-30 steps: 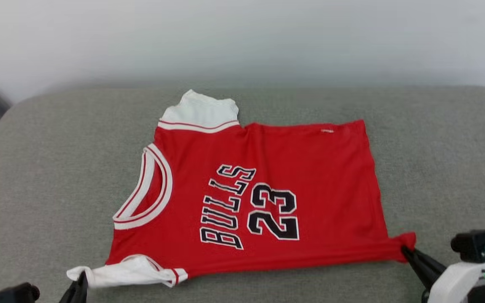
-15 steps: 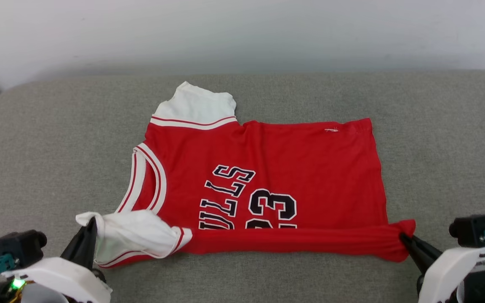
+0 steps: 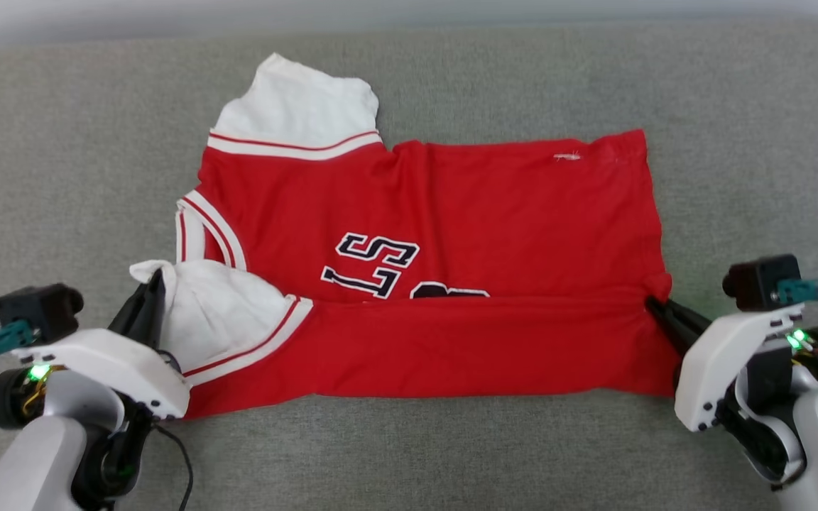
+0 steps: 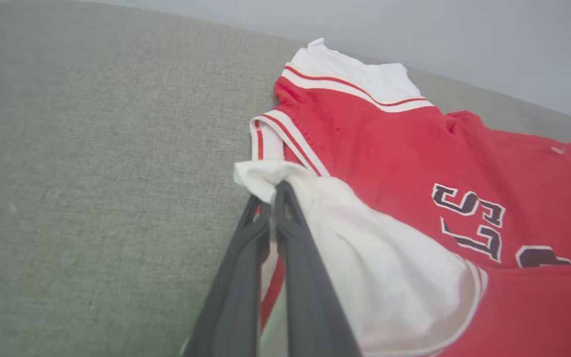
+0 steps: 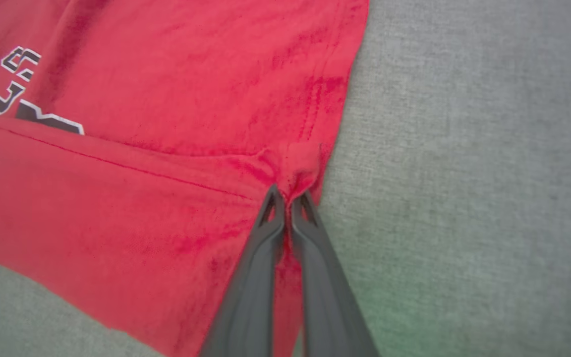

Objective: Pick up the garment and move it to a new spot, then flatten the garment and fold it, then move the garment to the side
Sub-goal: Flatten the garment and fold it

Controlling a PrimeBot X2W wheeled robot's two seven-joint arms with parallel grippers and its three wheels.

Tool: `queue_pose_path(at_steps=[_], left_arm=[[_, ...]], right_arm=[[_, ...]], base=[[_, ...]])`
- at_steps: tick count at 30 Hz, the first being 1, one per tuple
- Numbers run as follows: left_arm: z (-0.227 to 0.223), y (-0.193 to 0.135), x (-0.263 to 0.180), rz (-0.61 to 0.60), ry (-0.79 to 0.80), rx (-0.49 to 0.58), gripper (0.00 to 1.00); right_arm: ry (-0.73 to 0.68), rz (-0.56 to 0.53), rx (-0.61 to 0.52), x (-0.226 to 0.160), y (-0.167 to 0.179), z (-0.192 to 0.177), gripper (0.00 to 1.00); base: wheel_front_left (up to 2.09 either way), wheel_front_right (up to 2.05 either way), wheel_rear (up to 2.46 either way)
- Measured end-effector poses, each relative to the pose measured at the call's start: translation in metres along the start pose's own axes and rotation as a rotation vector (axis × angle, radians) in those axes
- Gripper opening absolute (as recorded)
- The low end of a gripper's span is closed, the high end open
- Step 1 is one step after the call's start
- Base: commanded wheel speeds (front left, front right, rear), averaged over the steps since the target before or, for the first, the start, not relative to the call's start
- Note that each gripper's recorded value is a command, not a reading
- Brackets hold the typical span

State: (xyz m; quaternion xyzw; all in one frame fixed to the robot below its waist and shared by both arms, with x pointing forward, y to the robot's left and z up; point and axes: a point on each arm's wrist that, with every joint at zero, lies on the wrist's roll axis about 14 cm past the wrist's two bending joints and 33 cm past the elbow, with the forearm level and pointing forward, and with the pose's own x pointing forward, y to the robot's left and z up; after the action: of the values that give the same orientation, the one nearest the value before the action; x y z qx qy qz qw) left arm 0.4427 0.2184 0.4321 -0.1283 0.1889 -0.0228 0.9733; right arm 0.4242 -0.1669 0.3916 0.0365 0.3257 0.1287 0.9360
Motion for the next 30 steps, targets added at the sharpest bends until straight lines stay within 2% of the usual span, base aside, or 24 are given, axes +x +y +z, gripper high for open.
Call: queue_pose_path(at_steps=[4,5,6,7,8,9,15,24,30], left_arm=[[-0.028,0.004,0.016,0.002,0.095,-0.025,0.00],[-0.043,0.002,0.023,-0.015,0.152,-0.044,0.10],[-0.045,0.003,0.024,-0.015,0.161,-0.046,0.26],[-0.045,0.003,0.025,-0.016,0.163,-0.048,0.58],[-0.045,0.004,0.025,-0.014,0.166,-0.053,0.83],[-0.046,0.004,0.024,-0.016,0.168,-0.059,1.00],[-0.034,0.008,0.015,-0.007,0.137,-0.079,1.00],[0.016,0.009,-0.016,-0.040,0.060,-0.040,1.00],[0.023,0.006,-0.036,-0.094,0.191,0.047,1.00]], right_arm=[[0.028,0.007,-0.006,0.017,-0.001,-0.007,0.00],[0.027,0.009,-0.011,0.024,-0.002,-0.009,0.34],[0.025,0.009,-0.012,0.025,-0.002,-0.011,0.47],[0.022,0.009,-0.013,0.025,-0.002,-0.011,1.00],[0.013,0.011,-0.016,0.025,-0.001,-0.011,1.00],[-0.001,0.013,-0.017,0.025,0.000,-0.009,1.00],[-0.132,0.004,-0.017,0.006,0.002,0.000,1.00],[-0.480,-0.066,-0.047,-0.055,-0.001,0.053,1.00],[-0.598,-0.106,-0.048,-0.091,0.004,0.067,1.00]], base=[[0.00,0.00,0.00],[0.00,0.00,0.00],[0.00,0.00,0.00],[0.00,0.00,0.00],[0.00,0.00,0.00],[0.00,0.00,0.00],[0.00,0.00,0.00],[0.00,0.00,0.00],[0.00,0.00,0.00]])
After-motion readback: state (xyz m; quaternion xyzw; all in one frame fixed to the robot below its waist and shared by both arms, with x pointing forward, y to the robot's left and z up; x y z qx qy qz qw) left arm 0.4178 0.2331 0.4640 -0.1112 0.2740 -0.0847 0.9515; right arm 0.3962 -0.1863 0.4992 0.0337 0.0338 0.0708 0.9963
